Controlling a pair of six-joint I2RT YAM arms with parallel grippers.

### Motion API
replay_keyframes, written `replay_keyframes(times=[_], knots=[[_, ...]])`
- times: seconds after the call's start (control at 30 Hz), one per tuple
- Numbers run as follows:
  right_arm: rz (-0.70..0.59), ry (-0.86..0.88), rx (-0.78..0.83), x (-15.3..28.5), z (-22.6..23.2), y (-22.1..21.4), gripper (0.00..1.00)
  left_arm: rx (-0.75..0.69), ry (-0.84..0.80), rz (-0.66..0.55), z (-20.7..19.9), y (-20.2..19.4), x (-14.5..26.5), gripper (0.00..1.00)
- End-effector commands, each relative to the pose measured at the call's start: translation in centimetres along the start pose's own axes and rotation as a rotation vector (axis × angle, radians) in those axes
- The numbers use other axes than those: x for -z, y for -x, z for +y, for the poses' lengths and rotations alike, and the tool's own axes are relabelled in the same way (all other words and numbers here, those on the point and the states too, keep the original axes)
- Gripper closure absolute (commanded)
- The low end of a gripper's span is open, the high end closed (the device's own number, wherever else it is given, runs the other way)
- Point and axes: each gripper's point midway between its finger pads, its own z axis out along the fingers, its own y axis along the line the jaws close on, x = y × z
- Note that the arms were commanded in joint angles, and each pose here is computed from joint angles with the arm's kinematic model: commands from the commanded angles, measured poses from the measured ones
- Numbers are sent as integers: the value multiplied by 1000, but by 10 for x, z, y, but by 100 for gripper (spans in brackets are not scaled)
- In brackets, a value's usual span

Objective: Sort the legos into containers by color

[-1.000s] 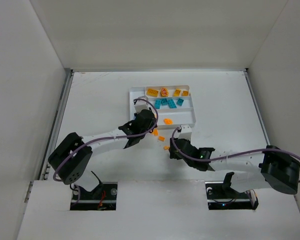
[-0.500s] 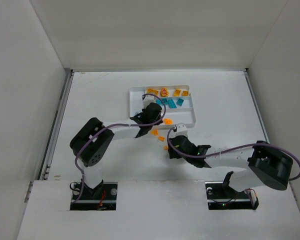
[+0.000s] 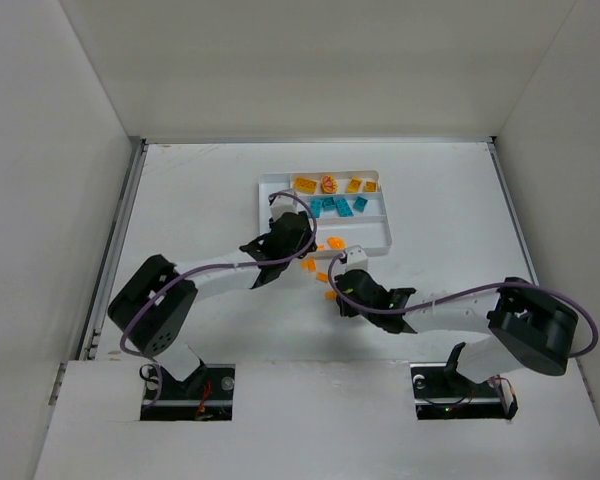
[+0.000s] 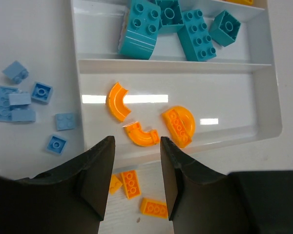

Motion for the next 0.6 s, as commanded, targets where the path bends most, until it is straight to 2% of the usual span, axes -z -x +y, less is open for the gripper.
replay_keyframes(times=[0.0, 0.23, 0.43, 0.57], knots=[[16, 12, -6, 1, 12, -2, 69, 6, -35, -70, -1, 16, 26, 61], [-5, -47, -49, 7, 4, -1, 85, -40, -52, -53, 4, -20, 57, 61], [-78, -37, -113, 28, -4, 20, 86, -117, -93, -27, -1, -50, 77, 60], [-158, -33, -161, 33, -12, 57, 86, -136, -124, 10, -9, -72, 83, 58]])
